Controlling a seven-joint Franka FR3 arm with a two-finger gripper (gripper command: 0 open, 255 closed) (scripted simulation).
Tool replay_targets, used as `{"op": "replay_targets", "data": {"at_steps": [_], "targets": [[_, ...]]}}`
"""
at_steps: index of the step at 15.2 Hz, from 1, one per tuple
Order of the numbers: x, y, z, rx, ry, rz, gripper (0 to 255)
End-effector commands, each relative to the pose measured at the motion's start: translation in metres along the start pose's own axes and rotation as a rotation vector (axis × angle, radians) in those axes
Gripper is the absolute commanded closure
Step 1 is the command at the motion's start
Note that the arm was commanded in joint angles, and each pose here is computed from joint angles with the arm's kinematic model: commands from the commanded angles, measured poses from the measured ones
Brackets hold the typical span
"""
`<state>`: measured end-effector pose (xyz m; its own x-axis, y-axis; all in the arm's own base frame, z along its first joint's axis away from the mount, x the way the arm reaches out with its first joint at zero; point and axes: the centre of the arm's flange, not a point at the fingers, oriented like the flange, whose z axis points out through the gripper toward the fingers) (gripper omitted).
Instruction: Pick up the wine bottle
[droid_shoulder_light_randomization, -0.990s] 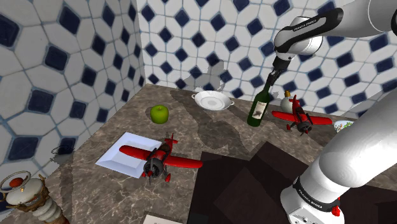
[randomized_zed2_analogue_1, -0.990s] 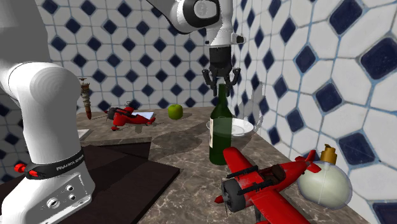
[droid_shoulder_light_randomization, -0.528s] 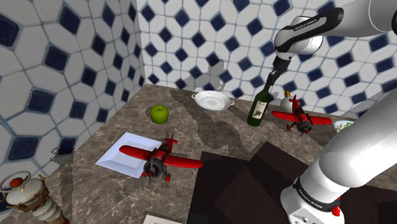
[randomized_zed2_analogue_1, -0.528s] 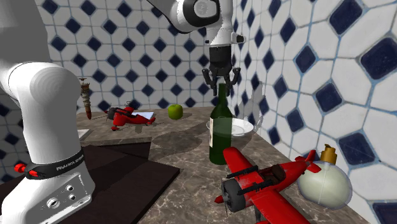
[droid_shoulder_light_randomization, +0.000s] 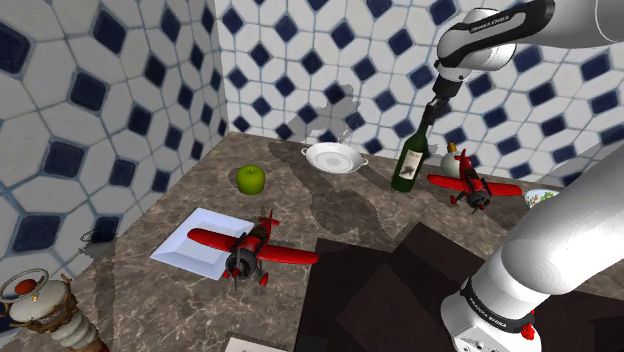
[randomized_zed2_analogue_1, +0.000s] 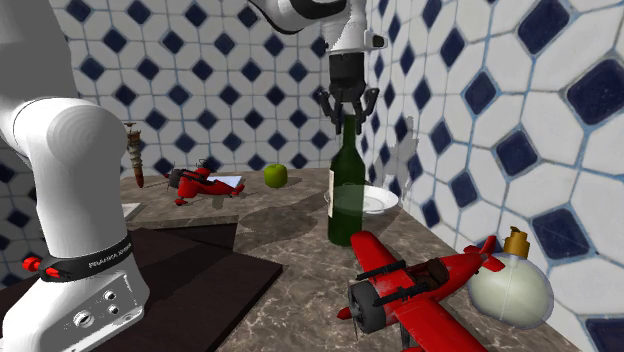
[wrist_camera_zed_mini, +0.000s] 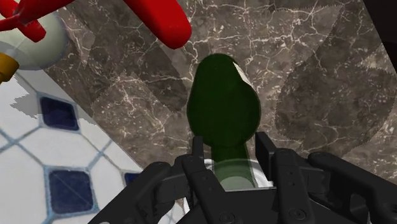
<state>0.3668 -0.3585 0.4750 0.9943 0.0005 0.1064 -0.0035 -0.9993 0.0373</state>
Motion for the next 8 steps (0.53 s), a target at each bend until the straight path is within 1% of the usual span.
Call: {"op": "replay_targets", "data": {"at_steps": [1, 6, 8], "targets": [[0.000, 0.001, -0.011, 0.000, 0.000, 0.000, 255], [0.003, 0.002, -0.037, 0.000, 0.000, 0.000, 255], [0.003, 0.002, -0.038, 0.000, 0.000, 0.000, 255]]}}
